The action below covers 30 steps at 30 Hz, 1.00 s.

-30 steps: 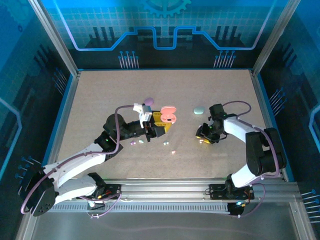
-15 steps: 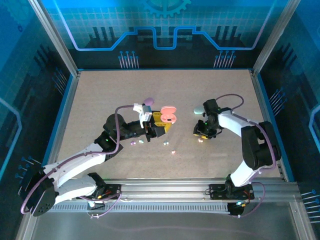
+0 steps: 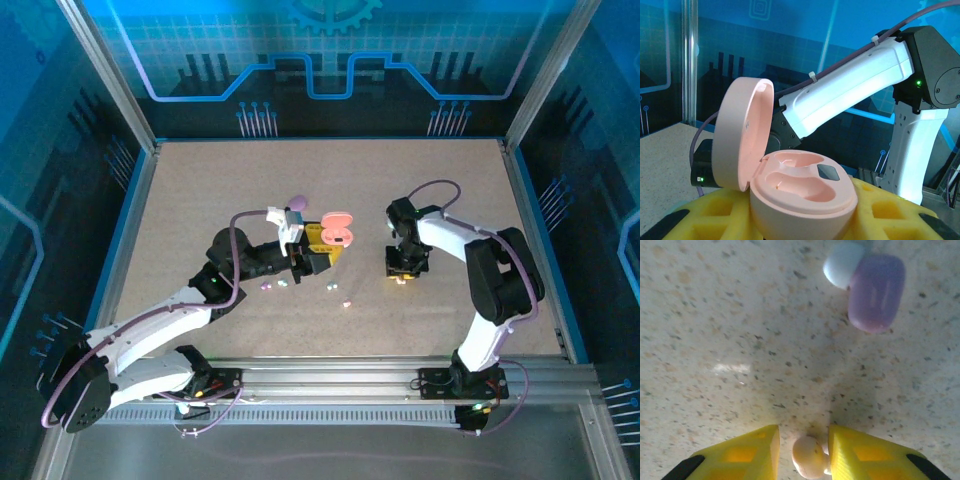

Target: Insert wireless bluetooth earbuds into charging case

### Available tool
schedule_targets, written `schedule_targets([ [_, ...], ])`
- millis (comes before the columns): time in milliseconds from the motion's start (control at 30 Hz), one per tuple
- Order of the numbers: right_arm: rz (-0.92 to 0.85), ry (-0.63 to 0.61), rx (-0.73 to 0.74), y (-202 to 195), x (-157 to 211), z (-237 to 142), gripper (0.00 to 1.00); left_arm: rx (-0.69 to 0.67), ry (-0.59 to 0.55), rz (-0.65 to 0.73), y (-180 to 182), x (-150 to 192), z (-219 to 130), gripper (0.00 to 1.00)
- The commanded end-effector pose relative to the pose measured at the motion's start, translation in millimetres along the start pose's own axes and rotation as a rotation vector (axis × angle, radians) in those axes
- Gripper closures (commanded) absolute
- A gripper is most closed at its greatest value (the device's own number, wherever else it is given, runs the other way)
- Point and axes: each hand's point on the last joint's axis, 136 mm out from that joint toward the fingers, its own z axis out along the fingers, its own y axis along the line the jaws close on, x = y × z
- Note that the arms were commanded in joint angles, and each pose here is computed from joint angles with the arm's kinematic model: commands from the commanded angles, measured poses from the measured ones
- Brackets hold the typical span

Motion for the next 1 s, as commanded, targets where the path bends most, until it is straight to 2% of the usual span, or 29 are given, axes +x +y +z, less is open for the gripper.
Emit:
schedule_targets([
  [0, -0.047, 0.026, 0.057, -6.0, 4.9, -3.4, 0.68, -0.003, -0.023, 0.022, -2.3, -5.7, -0.9, 0.68],
  [967, -0.115, 0.067, 0.074, 2.1, 1.9, 5.1, 0.75, -0.009, -0.022, 0.015, -2.3, -5.0, -2.8, 0.68],
])
